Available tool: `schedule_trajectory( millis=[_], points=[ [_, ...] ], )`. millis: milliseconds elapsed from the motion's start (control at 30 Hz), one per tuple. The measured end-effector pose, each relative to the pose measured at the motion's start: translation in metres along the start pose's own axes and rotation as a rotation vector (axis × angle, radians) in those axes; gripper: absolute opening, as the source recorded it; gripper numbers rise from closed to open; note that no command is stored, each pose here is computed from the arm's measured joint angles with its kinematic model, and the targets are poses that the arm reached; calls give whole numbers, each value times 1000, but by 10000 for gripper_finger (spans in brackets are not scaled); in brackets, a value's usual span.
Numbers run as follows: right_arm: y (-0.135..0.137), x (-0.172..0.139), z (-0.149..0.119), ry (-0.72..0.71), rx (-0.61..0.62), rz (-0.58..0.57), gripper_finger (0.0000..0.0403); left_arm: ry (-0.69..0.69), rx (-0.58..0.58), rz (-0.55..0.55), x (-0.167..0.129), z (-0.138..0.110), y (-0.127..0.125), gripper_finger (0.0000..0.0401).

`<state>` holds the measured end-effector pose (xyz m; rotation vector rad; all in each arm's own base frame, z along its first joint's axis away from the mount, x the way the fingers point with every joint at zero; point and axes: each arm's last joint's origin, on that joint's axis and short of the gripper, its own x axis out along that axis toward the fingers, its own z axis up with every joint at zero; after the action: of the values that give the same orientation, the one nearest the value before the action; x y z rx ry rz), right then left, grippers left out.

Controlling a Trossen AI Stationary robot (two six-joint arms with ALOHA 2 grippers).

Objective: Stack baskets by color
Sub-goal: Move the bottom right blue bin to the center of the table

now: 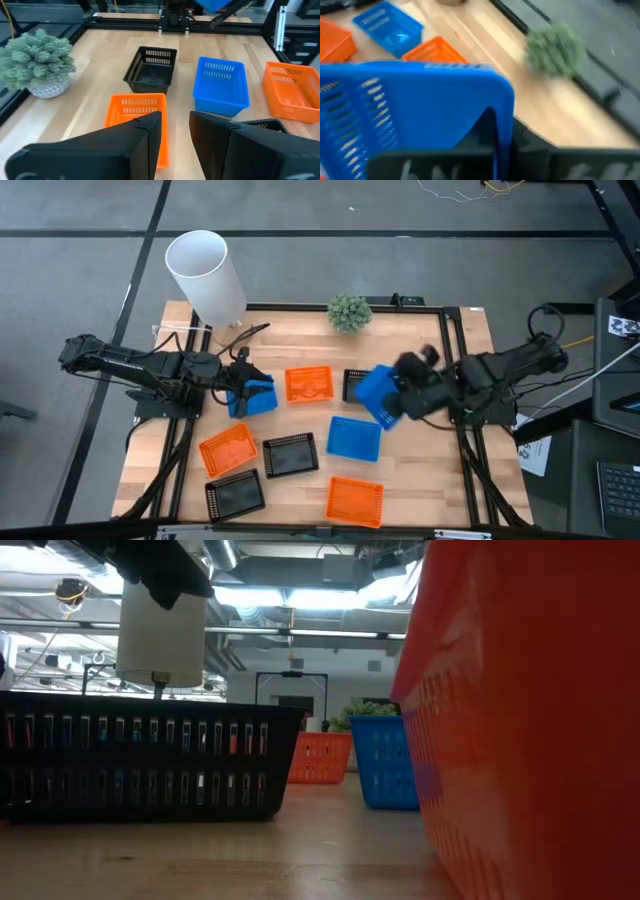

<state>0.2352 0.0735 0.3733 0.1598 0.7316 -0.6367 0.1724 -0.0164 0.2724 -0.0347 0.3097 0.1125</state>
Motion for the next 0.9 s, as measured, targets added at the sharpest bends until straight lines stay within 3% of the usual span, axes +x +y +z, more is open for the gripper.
schedule_trajectory(
  millis=[200,533,700,900],
  points=[
    [18,66,38,-63,-235,86,0,-13,-10,66,-3,1,3,92],
    [27,162,84,-260,-355,450,0,-111,-53,333,-49,3,21,92],
    [28,198,93,-361,-351,522,0,-116,-68,316,-66,-2,25,92],
    [45,233,73,-242,-341,724,0,-84,-105,317,-70,-7,26,92]
  ],
)
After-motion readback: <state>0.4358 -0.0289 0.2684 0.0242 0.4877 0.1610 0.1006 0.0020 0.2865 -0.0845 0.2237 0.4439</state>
